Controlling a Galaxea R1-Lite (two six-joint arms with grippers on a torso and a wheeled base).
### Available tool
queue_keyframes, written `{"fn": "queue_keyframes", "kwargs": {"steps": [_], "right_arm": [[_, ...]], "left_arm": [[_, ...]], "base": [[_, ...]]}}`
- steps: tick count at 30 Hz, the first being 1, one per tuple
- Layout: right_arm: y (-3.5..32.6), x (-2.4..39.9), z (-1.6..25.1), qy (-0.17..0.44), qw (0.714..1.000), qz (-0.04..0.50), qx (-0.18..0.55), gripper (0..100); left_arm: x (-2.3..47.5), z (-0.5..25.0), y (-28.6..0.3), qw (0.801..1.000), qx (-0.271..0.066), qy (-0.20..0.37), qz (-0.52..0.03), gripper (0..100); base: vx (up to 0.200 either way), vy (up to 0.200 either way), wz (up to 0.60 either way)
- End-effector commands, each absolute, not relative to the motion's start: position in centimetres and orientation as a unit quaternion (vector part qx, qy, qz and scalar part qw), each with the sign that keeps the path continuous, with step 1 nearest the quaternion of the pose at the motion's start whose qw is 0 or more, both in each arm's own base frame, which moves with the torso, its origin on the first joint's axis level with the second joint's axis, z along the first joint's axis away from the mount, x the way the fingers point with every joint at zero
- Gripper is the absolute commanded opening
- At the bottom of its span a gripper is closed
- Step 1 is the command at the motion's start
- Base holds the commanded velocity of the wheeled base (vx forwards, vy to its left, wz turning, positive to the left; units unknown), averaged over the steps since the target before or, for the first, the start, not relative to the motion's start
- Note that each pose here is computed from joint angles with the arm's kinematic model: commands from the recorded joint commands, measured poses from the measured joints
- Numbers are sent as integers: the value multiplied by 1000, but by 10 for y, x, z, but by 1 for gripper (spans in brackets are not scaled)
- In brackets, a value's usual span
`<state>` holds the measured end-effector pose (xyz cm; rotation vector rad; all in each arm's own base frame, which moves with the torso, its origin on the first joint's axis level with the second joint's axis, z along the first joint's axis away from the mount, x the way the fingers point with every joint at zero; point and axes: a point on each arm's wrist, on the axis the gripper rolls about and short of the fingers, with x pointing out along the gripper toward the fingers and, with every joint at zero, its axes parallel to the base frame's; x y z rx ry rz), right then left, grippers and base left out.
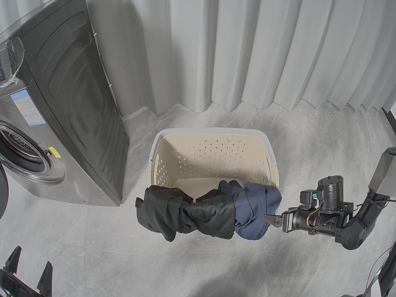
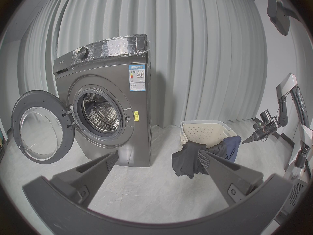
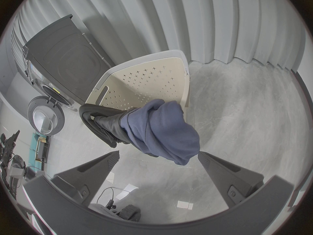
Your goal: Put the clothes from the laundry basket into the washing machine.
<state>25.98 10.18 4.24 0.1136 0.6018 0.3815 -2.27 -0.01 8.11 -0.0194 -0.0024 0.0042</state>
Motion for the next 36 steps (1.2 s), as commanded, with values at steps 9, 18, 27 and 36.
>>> {"fn": "queue_keyframes", "kwargs": {"steps": [9, 18, 27, 36], "right_arm": [[112, 276, 17, 317, 928, 189, 50, 100], [120, 294, 10, 296, 934, 191, 60, 100], [119, 300, 10, 290, 937, 187, 63, 100], [122, 302, 13, 276, 939, 192, 71, 0]], "left_arm": [[-22, 76, 0, 1000, -10, 1, 2, 100], [-22, 76, 0, 1000, -10, 2, 2, 100], [-22, 76, 0, 1000, -10, 2, 2, 100], [-22, 76, 0, 1000, -10, 2, 2, 100]], "base": [[0, 0, 0], [0, 0, 0], [0, 0, 0], [0, 0, 0]]}}
